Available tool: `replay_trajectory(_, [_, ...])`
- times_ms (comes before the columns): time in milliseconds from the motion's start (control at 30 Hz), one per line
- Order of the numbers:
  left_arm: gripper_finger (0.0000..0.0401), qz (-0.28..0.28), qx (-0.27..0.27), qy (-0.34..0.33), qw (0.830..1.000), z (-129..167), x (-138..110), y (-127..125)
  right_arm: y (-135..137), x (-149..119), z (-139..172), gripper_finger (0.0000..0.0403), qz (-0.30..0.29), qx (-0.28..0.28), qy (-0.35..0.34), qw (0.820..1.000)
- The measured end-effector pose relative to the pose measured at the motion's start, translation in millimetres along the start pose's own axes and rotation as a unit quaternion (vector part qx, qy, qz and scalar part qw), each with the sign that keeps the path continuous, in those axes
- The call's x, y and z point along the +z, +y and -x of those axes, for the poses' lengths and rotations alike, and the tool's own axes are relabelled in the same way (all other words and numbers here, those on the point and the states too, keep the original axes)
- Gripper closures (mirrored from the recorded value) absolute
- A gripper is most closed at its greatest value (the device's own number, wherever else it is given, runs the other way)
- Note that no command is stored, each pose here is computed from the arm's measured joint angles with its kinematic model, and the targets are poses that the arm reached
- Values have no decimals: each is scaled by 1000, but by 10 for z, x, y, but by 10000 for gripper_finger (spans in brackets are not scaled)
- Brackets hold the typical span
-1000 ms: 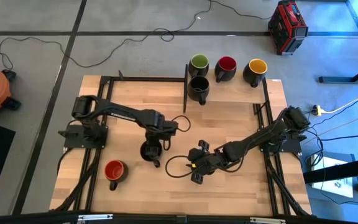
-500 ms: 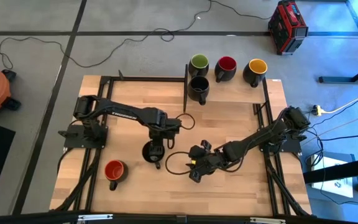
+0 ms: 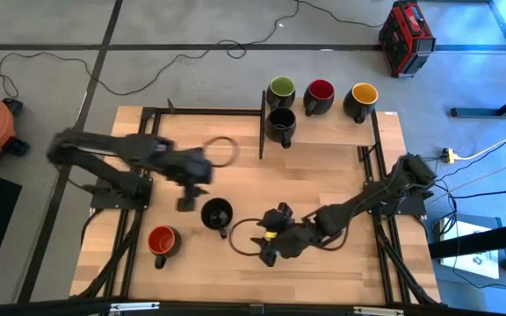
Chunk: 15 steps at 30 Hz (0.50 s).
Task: Place coffee mugs
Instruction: Put the black mug on the shelf
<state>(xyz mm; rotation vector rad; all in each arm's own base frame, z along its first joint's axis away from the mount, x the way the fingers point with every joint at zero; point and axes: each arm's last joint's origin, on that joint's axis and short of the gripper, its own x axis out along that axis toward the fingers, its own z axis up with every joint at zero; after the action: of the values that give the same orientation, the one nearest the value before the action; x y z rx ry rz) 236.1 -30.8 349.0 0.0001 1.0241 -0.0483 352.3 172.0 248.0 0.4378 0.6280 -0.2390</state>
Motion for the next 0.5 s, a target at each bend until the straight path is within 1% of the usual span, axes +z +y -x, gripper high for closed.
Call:
replay_trajectory(67, [271,11,-5,-29,1000,201,-219,-37,81,71,-40,162,10,-19,11,1000])
replay_trajectory(167, [271,44,-18,-59,997,405,-554,-66,253,208,-114,162,24,-52,21,998])
replay_trajectory(267, [271,85,-35,-91,992,564,-848,-66,419,323,-191,162,7,-90,23,996])
replay_trajectory(300, [271,96,-44,-101,989,612,-929,-64,454,332,-225,162,3,-105,28,994])
replay_trajectory(367, [271,109,-57,-124,985,710,-1067,-53,538,344,-331,162,-16,-116,25,993])
replay_trajectory(500, [271,116,-67,-165,977,864,-1242,-10,604,217,-640,162,-45,-137,8,990])
